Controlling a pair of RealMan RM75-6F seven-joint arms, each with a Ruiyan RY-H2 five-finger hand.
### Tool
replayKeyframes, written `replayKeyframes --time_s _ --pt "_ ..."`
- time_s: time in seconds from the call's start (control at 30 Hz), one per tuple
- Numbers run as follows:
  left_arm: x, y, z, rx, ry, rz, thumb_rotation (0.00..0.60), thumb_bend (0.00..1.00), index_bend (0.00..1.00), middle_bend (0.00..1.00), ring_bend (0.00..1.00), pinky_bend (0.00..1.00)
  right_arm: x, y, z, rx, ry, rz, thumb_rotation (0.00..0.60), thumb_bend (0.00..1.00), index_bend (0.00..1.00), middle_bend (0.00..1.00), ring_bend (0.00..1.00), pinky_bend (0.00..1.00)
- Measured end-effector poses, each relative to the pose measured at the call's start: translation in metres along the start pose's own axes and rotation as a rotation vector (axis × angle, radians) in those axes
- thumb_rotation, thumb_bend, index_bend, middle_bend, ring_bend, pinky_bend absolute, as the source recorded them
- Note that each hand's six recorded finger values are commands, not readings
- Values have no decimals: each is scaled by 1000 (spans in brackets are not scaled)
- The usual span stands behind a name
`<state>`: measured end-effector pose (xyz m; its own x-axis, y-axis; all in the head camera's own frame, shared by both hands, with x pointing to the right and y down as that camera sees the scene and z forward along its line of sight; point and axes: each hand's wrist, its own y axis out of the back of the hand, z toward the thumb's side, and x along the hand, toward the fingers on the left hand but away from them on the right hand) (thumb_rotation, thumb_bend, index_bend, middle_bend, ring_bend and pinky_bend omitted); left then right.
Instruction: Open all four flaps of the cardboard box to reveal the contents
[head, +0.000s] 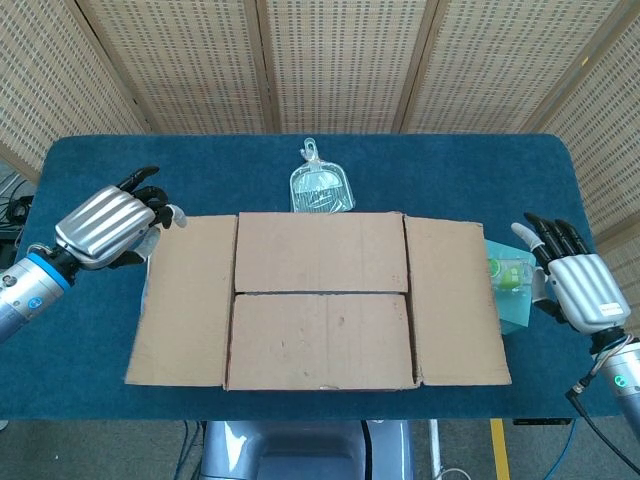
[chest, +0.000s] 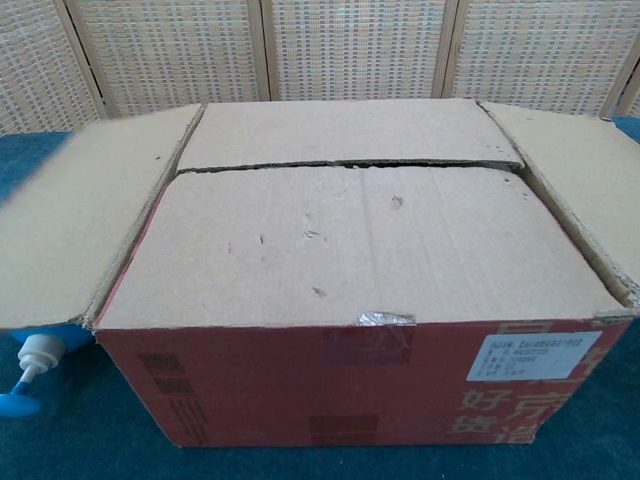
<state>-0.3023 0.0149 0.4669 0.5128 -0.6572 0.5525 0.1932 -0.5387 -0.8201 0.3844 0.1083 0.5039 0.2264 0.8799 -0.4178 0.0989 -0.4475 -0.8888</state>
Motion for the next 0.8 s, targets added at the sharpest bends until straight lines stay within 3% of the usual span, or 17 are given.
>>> replayKeyframes --time_s 0.1,0.3,0.43,0.8 --pt "4 -7 3 -6 3 11 600 186 290 304 172 0 1 -3 -1 -3 0 8 600 878 2 0 0 0" --pt "20 -23 20 -40 -6 58 600 62 215 174 51 0 1 -6 0 -11 6 5 600 878 2 0 0 0" --pt "28 -31 31 -65 -10 71 600 28 173 115 3 0 2 -8 1 -14 10 7 600 878 2 0 0 0" --pt "49 -51 69 -139 -58 72 600 8 136 23 0 0 2 -11 1 -19 10 6 600 878 2 0 0 0"
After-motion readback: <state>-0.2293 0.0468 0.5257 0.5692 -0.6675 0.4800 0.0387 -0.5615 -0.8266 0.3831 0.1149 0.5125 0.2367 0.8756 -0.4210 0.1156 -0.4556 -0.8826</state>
